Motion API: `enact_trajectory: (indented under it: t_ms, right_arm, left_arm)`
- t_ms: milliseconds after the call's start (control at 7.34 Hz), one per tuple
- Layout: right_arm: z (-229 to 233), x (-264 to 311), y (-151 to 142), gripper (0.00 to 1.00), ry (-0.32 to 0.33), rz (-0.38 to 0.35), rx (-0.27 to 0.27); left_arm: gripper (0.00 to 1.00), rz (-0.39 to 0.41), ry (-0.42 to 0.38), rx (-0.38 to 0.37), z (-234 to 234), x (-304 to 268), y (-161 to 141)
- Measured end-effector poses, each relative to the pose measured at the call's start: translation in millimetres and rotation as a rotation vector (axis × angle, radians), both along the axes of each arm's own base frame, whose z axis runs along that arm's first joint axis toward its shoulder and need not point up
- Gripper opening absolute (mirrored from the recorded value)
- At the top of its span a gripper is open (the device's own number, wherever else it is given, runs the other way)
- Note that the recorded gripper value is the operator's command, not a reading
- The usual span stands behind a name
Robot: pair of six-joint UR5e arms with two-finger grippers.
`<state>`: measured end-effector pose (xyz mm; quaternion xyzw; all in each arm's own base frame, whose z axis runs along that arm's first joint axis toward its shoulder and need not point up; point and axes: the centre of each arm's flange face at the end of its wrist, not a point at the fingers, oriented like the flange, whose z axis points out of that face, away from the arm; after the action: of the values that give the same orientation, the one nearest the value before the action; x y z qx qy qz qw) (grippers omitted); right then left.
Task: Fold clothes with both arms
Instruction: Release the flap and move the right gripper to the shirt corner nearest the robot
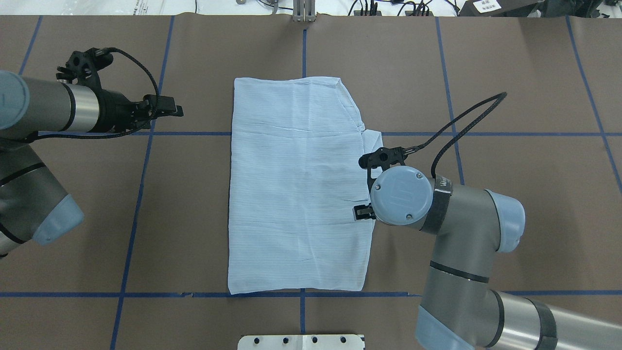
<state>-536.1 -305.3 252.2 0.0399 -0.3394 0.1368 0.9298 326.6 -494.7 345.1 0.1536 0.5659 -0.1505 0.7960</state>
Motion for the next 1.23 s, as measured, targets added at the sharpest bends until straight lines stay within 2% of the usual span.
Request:
enact_trajectory:
  t_ms: [273,545,681,954,1226]
  right_arm:
    - [-12.5,-28.4,51.0,0.95,-0.135,0.237,-0.186]
    - [-13.3,-39.8,76.4,0.96,-0.233,0.451,-0.367]
    - [-9.4,-41.7,81.5,0.95,-0.278,0.542,-0.433]
    - [-4.2,-44.2,86.2,0.95,-0.331,0.637,-0.503]
    - [0.2,-46.2,87.4,0.94,-0.335,0.663,-0.523]
  left_arm:
    - [1.0,-0.002,0.0,0.003,-0.3,-0.3,-0.1]
    - [1.0,-0.022,-0.007,0.013,-0.7,-1.6,-1.8]
    - [1.0,-0.031,-0.01,0.016,-0.1,-3.3,-1.3]
    - [1.0,-0.04,-0.01,0.022,0.1,-9.4,3.9]
    - [1.0,-0.043,-0.009,0.025,-0.8,-11.2,5.4]
